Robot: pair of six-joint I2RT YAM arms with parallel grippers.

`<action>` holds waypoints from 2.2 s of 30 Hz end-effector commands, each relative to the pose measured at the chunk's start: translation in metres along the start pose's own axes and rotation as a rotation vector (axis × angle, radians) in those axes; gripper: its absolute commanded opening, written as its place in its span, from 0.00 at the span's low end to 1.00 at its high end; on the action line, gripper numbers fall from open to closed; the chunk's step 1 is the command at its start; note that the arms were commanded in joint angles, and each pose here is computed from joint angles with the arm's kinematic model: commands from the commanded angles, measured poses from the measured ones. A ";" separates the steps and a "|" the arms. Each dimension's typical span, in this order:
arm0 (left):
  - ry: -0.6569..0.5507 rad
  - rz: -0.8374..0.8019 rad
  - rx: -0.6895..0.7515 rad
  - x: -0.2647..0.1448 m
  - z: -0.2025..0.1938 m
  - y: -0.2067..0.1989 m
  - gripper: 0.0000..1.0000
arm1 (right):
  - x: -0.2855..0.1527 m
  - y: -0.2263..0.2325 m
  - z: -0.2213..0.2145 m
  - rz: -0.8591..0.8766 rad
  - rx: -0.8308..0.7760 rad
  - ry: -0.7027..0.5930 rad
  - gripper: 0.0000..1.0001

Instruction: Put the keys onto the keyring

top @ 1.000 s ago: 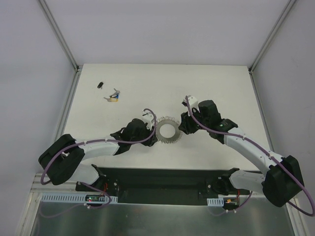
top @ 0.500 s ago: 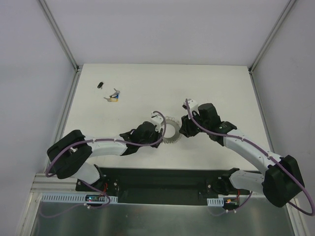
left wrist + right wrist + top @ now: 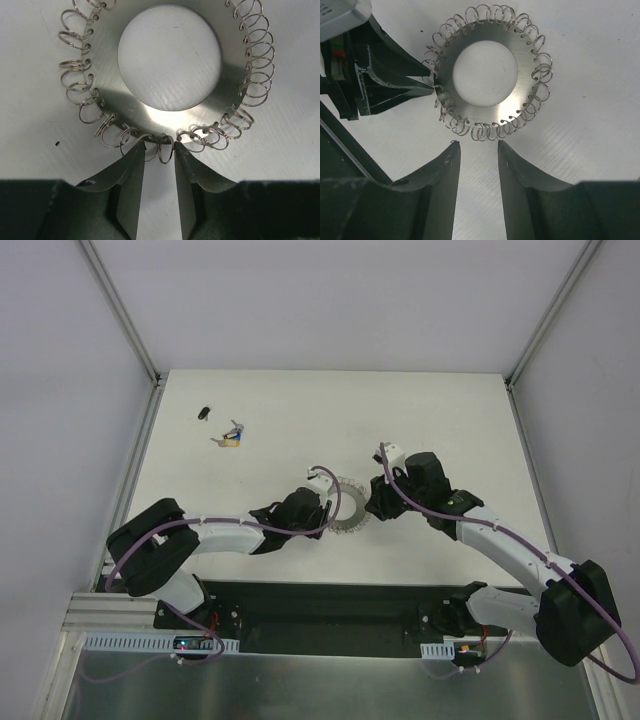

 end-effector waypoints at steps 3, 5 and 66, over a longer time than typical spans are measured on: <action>-0.011 -0.002 0.016 0.004 0.006 -0.008 0.30 | -0.005 0.001 0.010 0.011 0.000 -0.059 0.39; -0.008 0.001 0.024 0.003 0.004 -0.008 0.30 | -0.005 0.001 0.011 0.016 0.002 -0.061 0.39; 0.225 0.097 -0.071 -0.033 0.007 0.003 0.20 | -0.002 0.017 0.018 0.151 -0.014 -0.085 0.39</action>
Point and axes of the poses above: each gripper's point midway between its finger pads, its own x axis out along the fingers, its own y axis along the line the jaws close on, z = x × y, the point moved 4 cm from there along -x, back along the fingers, and after that the axes turned 10 degrees about -x, right-handed, at the moved point
